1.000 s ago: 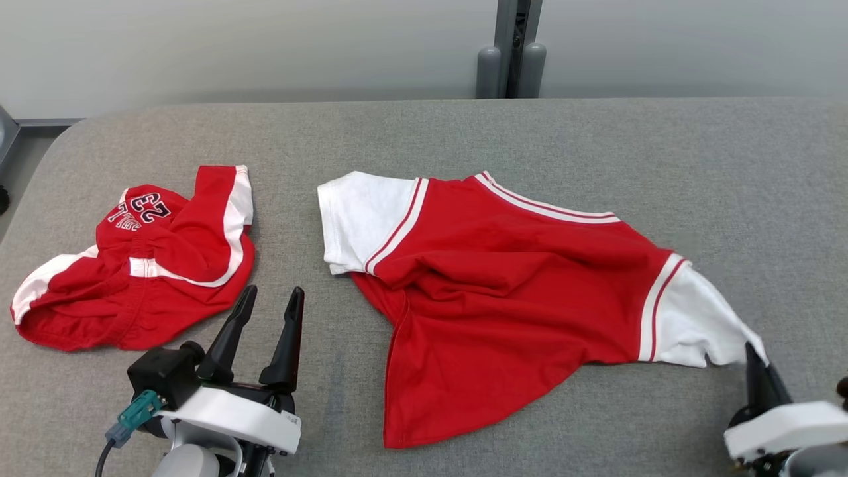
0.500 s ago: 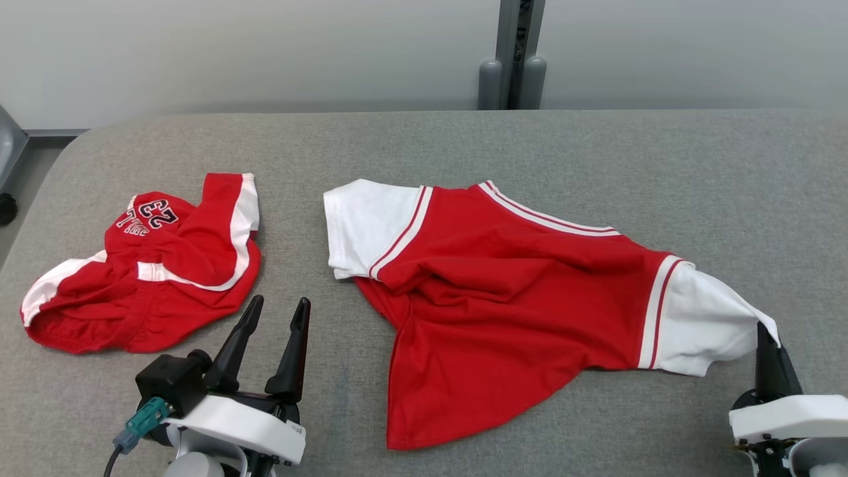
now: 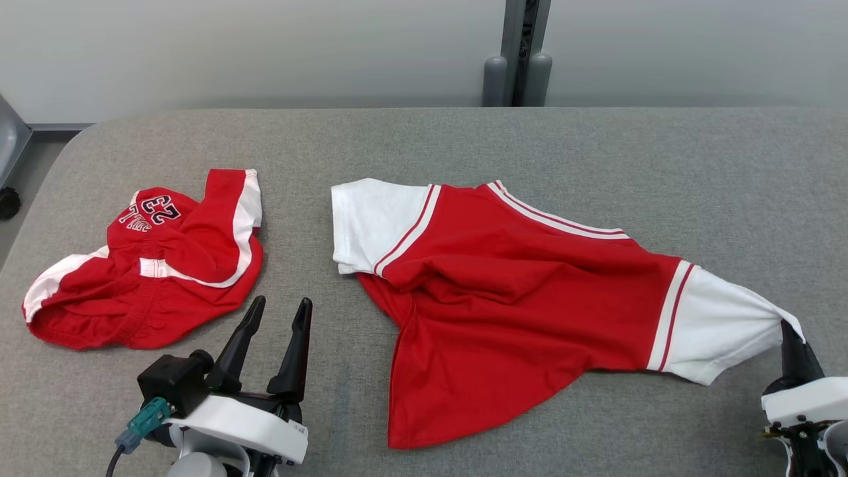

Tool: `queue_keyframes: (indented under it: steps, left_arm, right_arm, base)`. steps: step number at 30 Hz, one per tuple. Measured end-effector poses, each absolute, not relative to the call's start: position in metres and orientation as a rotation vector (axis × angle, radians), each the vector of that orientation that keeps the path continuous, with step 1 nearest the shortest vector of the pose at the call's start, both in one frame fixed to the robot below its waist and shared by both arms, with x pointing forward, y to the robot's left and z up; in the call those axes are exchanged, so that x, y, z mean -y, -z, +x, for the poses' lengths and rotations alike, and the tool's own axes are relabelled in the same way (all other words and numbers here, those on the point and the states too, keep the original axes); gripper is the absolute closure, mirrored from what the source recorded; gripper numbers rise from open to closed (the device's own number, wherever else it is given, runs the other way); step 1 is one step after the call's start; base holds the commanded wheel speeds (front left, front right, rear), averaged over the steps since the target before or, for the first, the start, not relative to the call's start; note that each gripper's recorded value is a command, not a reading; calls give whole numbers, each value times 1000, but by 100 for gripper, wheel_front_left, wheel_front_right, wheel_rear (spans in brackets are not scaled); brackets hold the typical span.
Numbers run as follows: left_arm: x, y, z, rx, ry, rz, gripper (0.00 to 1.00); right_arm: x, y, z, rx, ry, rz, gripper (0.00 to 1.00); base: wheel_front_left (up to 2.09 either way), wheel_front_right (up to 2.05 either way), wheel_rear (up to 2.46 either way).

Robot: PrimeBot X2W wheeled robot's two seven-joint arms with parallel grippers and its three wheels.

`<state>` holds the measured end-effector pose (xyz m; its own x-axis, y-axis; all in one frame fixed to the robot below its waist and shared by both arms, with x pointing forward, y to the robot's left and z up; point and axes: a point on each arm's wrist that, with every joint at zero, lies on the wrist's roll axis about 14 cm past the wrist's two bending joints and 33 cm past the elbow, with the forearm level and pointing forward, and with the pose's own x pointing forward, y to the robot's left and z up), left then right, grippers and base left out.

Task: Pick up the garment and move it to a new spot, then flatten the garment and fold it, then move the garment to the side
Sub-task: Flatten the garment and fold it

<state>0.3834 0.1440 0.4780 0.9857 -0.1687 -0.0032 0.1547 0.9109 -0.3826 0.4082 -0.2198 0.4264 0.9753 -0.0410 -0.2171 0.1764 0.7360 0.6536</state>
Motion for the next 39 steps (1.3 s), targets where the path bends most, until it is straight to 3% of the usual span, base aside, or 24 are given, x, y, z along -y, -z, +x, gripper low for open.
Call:
queue_keyframes:
  steps: [2,3,4,12,16,32,39]
  left_arm:
    - [-143,-477,384,-40,168,-391,0]
    - [-143,-476,384,-42,169,-391,0]
    - [-143,-476,384,-43,168,-391,0]
    - [-147,-479,386,-33,165,-385,0]
    - [-148,-480,386,-31,162,-383,0]
    - [-137,-493,378,7,206,-373,0]
    - [-150,-525,380,117,160,-346,0]
  right_arm:
    - [224,-425,414,-189,132,704,56]
    - [224,-425,417,-185,135,694,13]
    - [224,-425,420,-183,136,685,0]
    - [225,-426,429,-169,118,537,0]
    - [229,-454,438,-69,108,510,0]
    - [217,-493,407,73,62,349,0]
    - [207,-526,402,172,23,288,0]
  base:
    - [0,0,0]
    - [0,0,0]
    - [0,0,0]
    - [0,0,0]
    - [0,0,0]
    - [0,0,0]
    - [0,0,0]
